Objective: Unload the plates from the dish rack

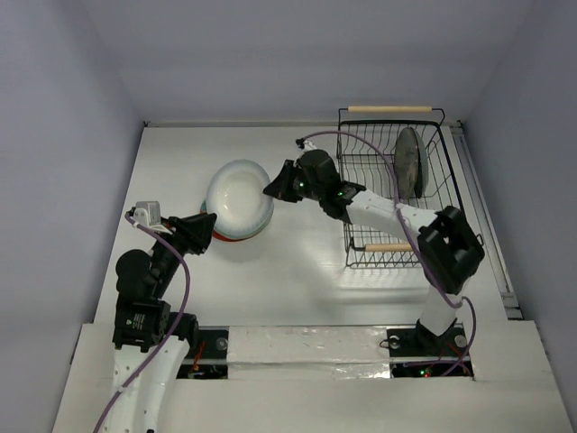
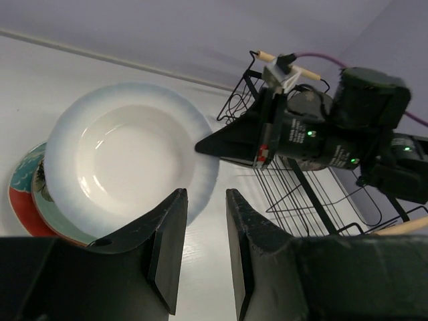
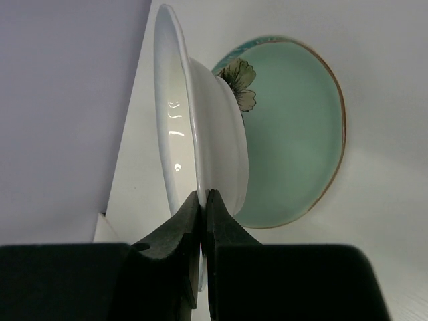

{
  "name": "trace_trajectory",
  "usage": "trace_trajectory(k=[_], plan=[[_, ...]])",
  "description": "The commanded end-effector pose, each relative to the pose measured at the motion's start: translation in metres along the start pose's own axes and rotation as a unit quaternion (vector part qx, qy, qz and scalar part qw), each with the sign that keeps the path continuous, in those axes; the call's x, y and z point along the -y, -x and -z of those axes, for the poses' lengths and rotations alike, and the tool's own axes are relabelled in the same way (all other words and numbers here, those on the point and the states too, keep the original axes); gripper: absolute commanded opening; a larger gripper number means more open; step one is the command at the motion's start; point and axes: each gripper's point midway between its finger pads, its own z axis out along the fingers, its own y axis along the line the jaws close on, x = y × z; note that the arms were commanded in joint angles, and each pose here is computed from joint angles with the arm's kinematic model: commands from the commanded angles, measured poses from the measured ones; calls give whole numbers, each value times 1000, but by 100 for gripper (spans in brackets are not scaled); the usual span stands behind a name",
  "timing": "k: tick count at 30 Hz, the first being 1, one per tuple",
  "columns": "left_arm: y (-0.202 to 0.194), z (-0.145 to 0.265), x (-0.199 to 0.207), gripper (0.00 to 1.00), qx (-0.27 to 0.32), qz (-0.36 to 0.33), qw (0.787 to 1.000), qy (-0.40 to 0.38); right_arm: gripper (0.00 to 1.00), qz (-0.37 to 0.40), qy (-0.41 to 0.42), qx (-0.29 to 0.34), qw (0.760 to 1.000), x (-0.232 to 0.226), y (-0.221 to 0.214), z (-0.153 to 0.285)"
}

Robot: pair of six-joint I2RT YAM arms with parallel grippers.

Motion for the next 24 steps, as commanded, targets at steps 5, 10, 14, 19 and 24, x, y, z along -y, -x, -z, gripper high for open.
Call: trace_trajectory(k=[5,10,14,19,24], plan=[[13,-2,5,27,20,-8,1000,-9,0,-91,135,90,982,-63,48,-12],[13,-2,5,27,22,-8,1000,-8,0,-110,110,70,985,-41,26,-35],[13,-2,5,27,21,-7,1000,-8,2,-121,100,52,986,-26,10,-49],[14,-2,6,27,23,-8,1000,-9,8,-131,85,37,987,-7,-8,-59],[13,-2,6,27,22,-7,1000,-10,32,-124,65,41,989,2,-16,-57]])
